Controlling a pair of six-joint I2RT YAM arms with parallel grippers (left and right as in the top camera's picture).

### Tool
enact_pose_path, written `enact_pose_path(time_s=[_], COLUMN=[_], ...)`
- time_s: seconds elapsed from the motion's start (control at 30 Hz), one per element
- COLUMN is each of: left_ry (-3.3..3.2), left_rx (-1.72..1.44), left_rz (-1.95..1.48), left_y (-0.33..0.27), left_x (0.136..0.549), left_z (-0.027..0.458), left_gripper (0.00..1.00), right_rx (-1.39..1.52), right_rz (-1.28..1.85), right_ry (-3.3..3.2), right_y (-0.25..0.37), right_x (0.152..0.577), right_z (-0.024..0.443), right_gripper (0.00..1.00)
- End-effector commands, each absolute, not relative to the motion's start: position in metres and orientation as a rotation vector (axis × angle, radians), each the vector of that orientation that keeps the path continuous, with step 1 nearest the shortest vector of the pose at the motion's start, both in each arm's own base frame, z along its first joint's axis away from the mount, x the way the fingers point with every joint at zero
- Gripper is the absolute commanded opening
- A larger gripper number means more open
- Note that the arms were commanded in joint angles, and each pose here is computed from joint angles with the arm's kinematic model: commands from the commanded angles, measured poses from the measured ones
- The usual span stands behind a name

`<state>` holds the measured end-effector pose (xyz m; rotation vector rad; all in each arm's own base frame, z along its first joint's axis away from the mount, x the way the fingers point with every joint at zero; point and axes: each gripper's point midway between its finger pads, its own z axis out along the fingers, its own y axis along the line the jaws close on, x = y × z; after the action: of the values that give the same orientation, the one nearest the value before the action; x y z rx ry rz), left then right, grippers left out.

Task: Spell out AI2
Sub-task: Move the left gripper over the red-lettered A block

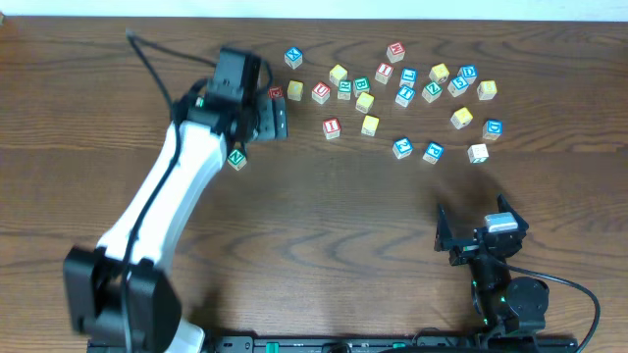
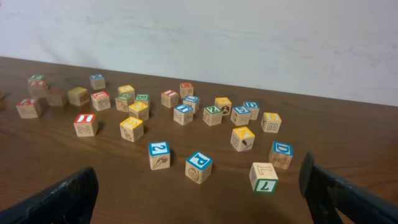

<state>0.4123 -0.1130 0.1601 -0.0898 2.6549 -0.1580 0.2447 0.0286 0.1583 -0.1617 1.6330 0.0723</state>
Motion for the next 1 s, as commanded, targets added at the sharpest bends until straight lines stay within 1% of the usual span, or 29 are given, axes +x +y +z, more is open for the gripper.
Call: enact_pose_path(time_s=[0.0,0.1,0.33,0.6,0.83,0.97], left_ry=[2.668,2.699,2.727,2.723,2.816,2.827], left_rx=[-0.090,-0.114,-0.354,-0.360,-0.382,-0.412], left_rz=[-0.156,-0.184,-0.215,-0.215,-0.167,-0.162], left_y=[-0.120,-0.128,-0.129,-0.129,-0.127,-0.127], left_x=[0.440,0.451,0.458,0.466,0.462,0.463], left_z=[0.165,0.159,0.139,0.129,0.090,0.081], left_gripper=[0.91,0.91,0.91,0.91,0.91,0.91], right_rx=[-0.142,-0.142,-0.142,-0.142,-0.142,-0.142], right_rz=[0.073,0.073,0.073,0.073,0.073,0.073], right_ry=[1.637,1.637,1.637,1.637,1.637,1.637], right_y=[0.026,0.026,0.026,0.026,0.026,0.026], right_x=[0.245,0.245,0.245,0.245,0.245,0.245], right_z=[0.157,0.157,0.157,0.157,0.157,0.157], right_gripper=[0.99,0.99,0.99,0.99,0.99,0.99])
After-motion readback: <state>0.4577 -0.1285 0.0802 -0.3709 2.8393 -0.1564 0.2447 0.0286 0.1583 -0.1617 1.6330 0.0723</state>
